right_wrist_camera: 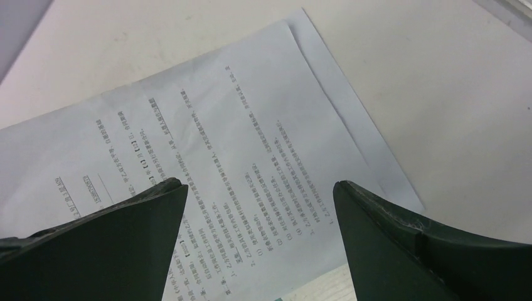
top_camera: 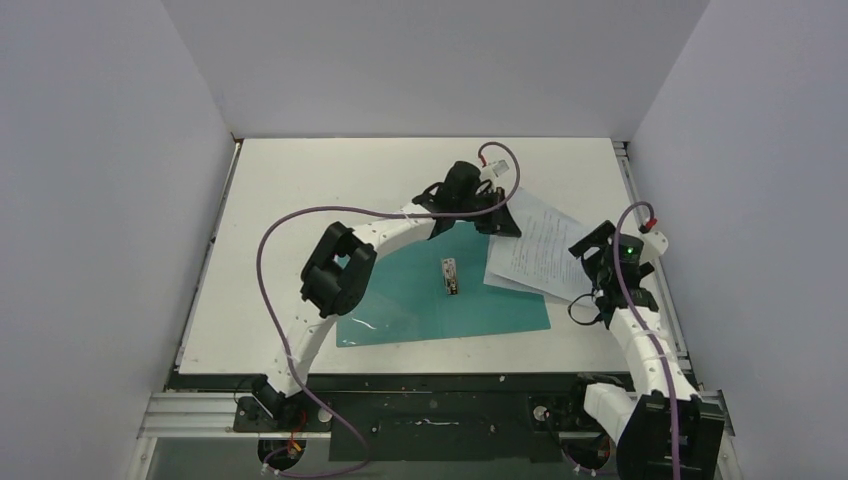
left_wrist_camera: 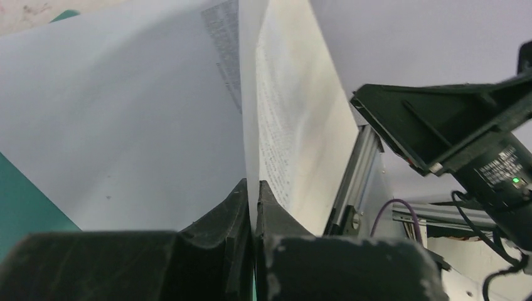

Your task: Put the files into the folder

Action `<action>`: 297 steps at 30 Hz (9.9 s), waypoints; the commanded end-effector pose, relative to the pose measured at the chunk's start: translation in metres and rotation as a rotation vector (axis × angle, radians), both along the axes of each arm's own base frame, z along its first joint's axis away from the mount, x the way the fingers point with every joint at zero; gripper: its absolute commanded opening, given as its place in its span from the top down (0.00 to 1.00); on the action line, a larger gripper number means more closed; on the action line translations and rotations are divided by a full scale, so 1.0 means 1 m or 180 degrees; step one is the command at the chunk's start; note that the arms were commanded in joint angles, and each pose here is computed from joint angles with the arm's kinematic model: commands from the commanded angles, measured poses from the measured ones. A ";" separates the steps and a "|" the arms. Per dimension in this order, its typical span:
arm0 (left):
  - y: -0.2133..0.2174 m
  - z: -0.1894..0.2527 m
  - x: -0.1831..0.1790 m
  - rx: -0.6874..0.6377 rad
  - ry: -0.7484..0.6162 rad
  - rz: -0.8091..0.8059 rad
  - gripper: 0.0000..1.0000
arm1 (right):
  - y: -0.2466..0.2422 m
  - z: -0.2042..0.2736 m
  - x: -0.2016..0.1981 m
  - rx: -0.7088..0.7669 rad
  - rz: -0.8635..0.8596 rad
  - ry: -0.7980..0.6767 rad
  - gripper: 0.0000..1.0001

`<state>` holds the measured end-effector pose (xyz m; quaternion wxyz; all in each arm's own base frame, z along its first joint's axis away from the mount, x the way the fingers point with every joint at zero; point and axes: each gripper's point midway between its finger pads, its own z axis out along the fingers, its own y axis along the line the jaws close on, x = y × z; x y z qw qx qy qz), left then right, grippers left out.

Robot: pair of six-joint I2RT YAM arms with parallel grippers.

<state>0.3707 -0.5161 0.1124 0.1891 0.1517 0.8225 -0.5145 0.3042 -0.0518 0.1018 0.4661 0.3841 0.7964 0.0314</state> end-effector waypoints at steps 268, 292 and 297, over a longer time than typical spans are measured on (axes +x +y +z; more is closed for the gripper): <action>0.390 -0.087 -0.131 0.1095 0.0361 0.2962 0.03 | 0.446 -0.033 0.002 0.1100 0.4842 -0.0461 0.95; 0.392 -0.096 -0.132 0.1172 0.0399 0.2975 0.03 | 0.458 -0.058 -0.018 0.1083 0.4984 -0.0157 0.95; 0.392 -0.093 -0.132 0.1140 0.0381 0.2979 0.03 | 0.459 -0.062 -0.019 0.1048 0.4976 -0.0095 0.95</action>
